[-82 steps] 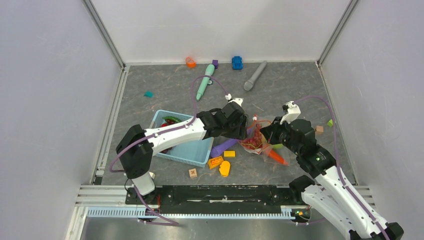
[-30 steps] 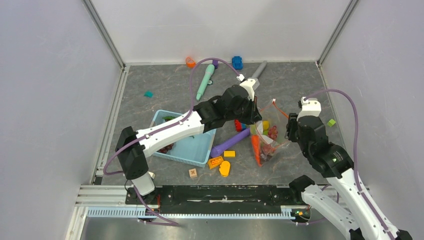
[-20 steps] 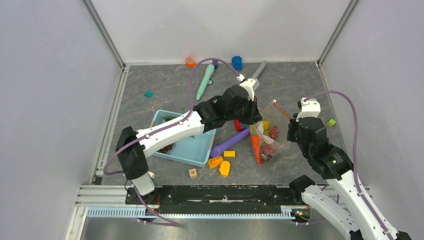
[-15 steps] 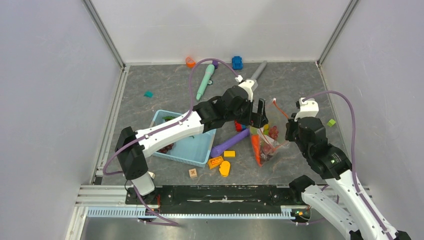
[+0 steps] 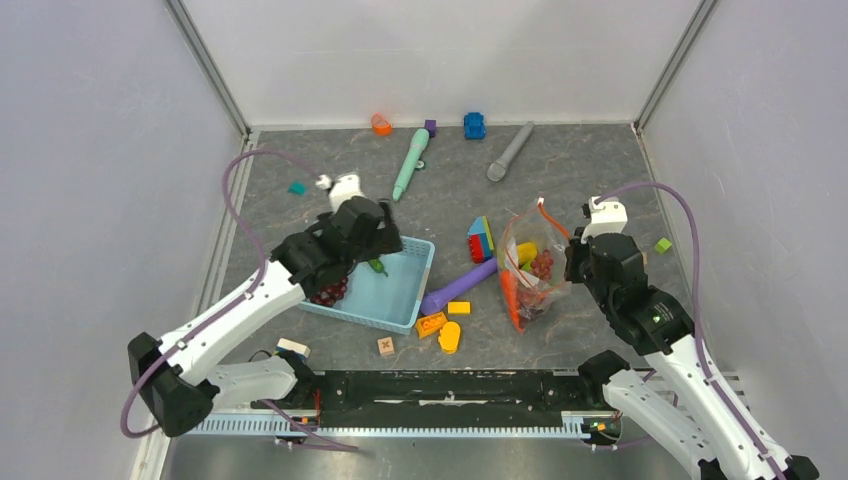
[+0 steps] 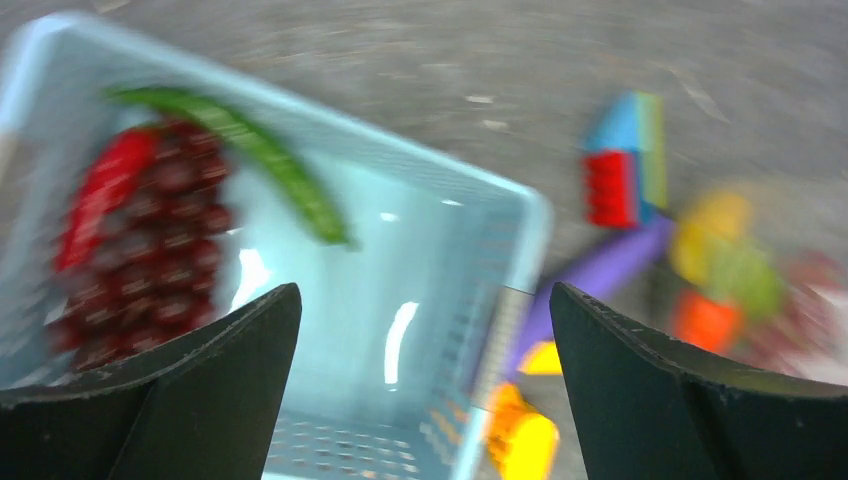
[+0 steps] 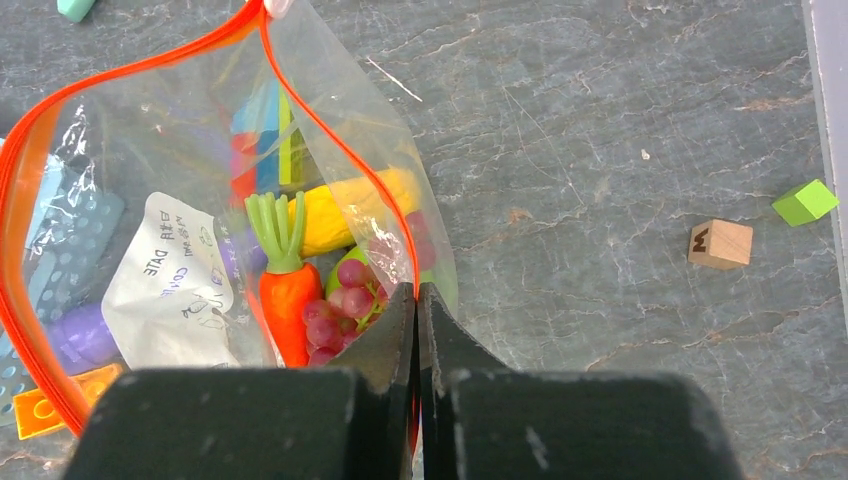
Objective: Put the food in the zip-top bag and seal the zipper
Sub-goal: Pick up the fake fruit from the bin.
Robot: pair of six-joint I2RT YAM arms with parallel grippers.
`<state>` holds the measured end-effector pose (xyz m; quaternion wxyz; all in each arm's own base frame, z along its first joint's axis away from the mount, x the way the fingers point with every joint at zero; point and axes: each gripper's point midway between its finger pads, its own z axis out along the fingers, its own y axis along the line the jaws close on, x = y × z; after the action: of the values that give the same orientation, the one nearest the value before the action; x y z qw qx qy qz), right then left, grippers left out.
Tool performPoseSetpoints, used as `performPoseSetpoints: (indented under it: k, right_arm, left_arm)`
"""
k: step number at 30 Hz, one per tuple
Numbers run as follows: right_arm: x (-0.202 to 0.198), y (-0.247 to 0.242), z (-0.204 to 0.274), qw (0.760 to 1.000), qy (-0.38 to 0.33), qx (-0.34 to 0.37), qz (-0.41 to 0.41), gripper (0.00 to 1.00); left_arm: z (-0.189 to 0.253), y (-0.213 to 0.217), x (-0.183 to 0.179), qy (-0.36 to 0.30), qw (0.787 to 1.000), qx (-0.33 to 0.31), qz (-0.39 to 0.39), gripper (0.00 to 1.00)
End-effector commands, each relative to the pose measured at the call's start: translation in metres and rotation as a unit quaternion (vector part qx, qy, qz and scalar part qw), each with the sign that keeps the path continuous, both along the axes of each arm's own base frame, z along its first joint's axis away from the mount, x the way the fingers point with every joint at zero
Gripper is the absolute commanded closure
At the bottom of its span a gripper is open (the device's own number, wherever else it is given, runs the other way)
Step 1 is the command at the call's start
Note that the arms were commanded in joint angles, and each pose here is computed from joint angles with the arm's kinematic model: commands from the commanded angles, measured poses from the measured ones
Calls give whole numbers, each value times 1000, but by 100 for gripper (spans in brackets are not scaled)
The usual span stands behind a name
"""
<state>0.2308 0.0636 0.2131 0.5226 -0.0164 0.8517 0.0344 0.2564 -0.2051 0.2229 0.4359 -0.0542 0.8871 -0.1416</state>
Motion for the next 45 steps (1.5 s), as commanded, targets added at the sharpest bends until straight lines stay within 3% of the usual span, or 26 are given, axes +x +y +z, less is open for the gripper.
performPoseSetpoints:
  k: [1, 10, 21, 26, 30, 37, 45]
  right_arm:
    - [3, 0, 6, 1000, -18, -6, 5, 100]
    - [3, -2, 0, 1000, -14, -13, 1, 100]
    - [4, -4, 1, 1000, -18, -15, -4, 100]
    - [4, -6, 2, 1000, -20, -14, -9, 100]
    - [4, -6, 2, 1000, -20, -15, -9, 100]
    - [4, -8, -2, 1000, -17, -20, -14, 100]
    - [3, -9, 3, 999, -25, -15, -15, 100]
  left_arm:
    - [-60, 100, -5, 84, 976, 50, 193, 0]
    - [-115, 158, 1, 107, 945, 41, 307, 0]
    - [-166, 147, 18, 150, 948, 49, 276, 1]
    - [-175, 146, 15, 162, 947, 51, 272, 21]
    - [-180, 146, 12, 162, 945, 42, 280, 53]
    - [-170, 143, 9, 155, 950, 27, 271, 98]
    - [-132, 136, 4, 116, 965, -11, 234, 98]
